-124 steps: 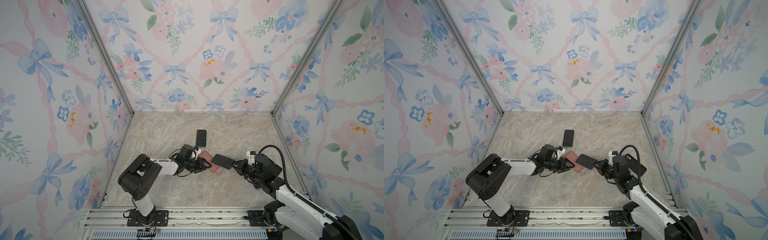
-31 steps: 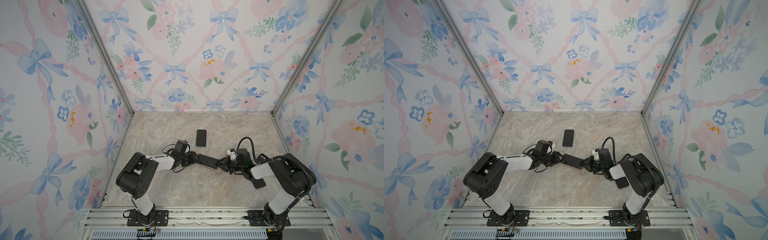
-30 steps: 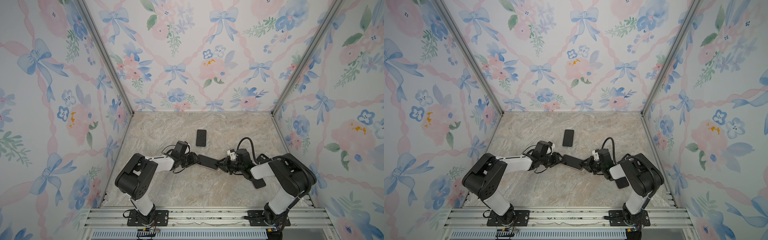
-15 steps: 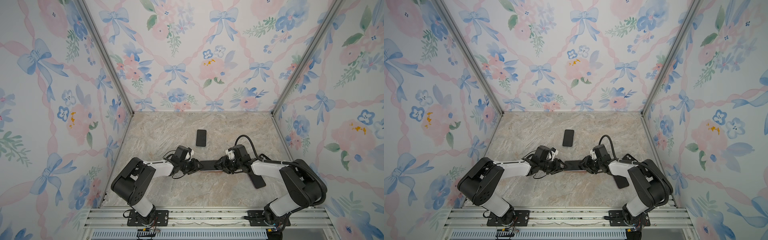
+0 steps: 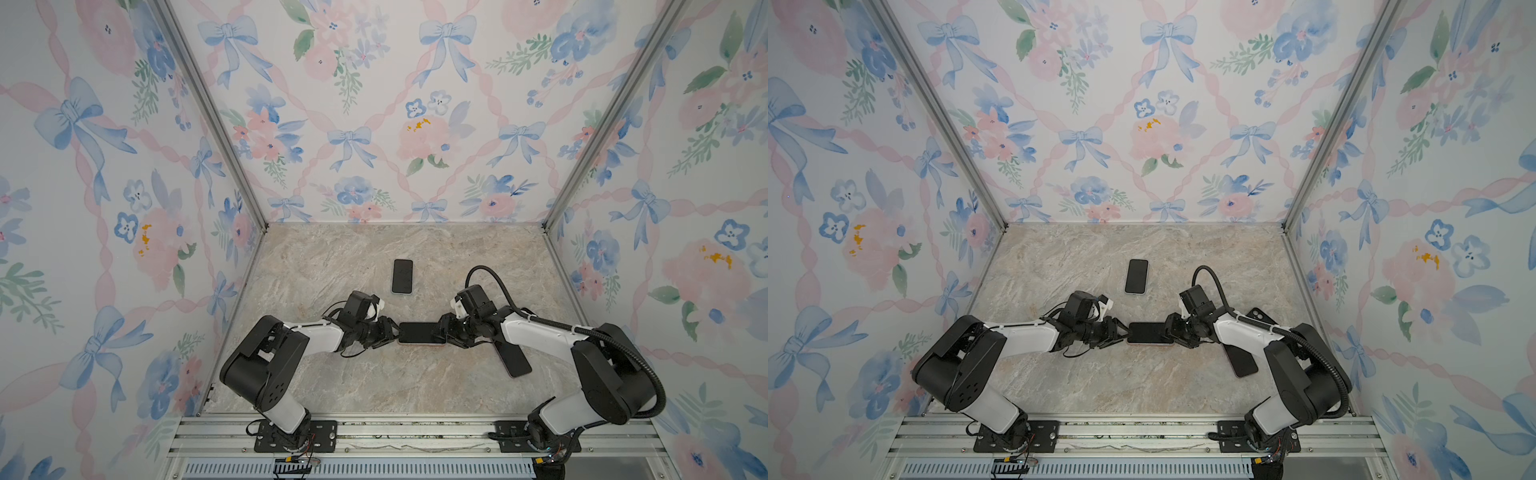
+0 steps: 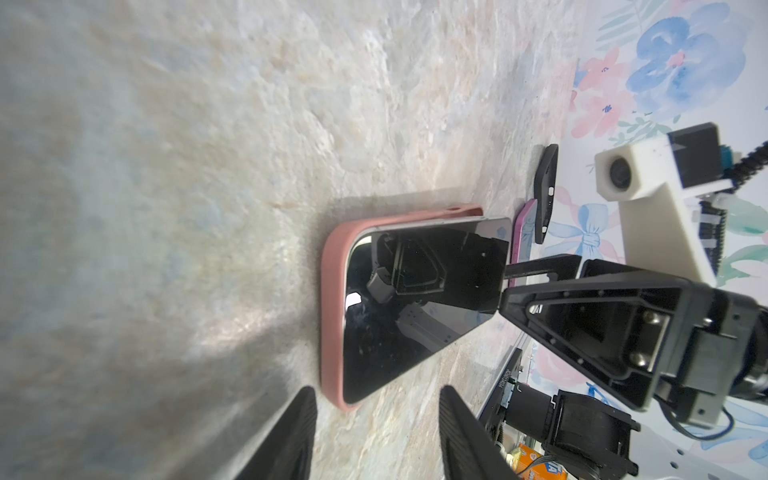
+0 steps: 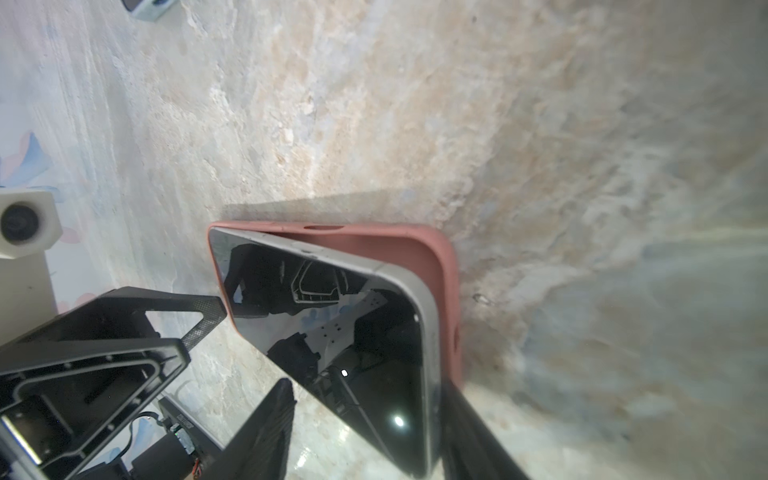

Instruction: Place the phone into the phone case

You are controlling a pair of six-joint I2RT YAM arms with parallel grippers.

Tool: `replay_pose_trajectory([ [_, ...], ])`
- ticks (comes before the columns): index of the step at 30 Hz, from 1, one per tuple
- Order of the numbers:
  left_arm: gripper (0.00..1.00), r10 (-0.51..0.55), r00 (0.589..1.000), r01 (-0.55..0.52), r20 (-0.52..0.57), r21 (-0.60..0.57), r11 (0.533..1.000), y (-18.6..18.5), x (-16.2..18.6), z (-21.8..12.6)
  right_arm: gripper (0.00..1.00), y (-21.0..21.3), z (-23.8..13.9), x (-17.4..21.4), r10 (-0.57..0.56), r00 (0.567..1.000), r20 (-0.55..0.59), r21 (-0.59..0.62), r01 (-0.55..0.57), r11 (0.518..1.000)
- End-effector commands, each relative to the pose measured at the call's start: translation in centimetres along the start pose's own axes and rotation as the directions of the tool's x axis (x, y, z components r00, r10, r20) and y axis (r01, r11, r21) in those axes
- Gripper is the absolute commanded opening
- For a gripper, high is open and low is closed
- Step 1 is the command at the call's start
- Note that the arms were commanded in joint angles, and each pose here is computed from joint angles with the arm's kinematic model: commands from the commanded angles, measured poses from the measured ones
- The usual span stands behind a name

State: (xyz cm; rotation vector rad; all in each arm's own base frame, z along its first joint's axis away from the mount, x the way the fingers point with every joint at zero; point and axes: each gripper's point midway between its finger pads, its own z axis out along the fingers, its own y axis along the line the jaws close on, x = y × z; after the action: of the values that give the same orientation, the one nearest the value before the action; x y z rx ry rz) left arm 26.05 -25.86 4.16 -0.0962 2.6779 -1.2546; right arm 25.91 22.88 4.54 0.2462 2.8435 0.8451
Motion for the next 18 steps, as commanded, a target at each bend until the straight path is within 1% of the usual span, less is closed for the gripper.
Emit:
replay_pose_trajectory([
  [1,0.49,0.022,1.0,-0.022,-0.018,0.004,1.0,0.0,0.1,-0.4,0.56,-0.1,-0.8,-0.1,-0.08,0.997,0.004,0.075,0.079,0.994],
  [10,0.49,0.036,0.999,-0.037,-0.018,-0.028,0.999,0.3,-0.9,-0.1,0.51,-1.0,-1.0,-0.3,-0.153,0.988,0.006,0.17,0.15,0.974],
  [16,0.5,0.05,0.998,-0.051,-0.024,-0.057,0.997,0.6,-1.8,0.6,0.44,-0.7,-0.6,-0.4,-0.17,0.986,0.003,0.171,0.166,0.971],
  [18,0.49,0.065,0.998,-0.066,-0.013,-0.05,0.997,-0.2,-2.8,0.8,0.43,-0.7,-0.5,-0.4,-0.175,0.985,0.0,0.171,0.172,0.97],
])
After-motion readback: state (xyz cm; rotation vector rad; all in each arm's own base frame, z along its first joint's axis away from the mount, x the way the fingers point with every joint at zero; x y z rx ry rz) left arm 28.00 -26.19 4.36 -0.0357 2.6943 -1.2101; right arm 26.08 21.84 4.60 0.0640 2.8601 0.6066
